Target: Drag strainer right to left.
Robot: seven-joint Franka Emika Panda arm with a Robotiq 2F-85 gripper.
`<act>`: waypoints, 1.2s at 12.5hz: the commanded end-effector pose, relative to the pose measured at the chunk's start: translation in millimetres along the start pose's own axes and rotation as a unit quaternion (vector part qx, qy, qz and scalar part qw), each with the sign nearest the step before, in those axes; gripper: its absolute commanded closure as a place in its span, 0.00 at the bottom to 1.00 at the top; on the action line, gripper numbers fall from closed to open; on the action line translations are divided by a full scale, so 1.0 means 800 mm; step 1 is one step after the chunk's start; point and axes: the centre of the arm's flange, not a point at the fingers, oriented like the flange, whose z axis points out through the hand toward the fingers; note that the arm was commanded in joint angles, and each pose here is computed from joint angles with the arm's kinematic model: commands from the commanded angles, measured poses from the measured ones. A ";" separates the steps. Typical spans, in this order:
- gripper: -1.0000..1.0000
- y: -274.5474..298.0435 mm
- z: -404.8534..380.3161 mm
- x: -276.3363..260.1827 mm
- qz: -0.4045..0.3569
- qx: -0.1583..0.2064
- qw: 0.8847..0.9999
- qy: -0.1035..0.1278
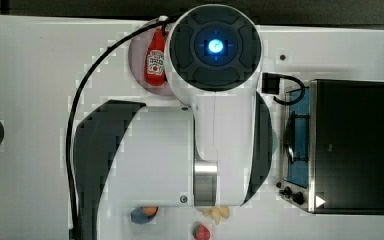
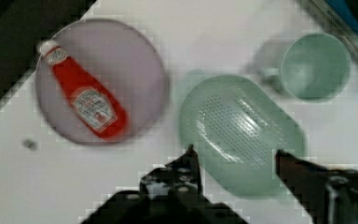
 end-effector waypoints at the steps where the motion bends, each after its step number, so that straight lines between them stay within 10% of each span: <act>1: 0.21 0.165 -0.126 -0.080 0.051 0.005 0.999 0.007; 3: 0.00 0.163 -0.118 -0.081 0.050 0.000 0.999 0.003; 8: 0.00 0.150 -0.022 -0.084 0.043 -0.042 0.998 -0.032; 15: 0.00 0.113 0.162 -0.065 0.131 -0.001 0.991 0.004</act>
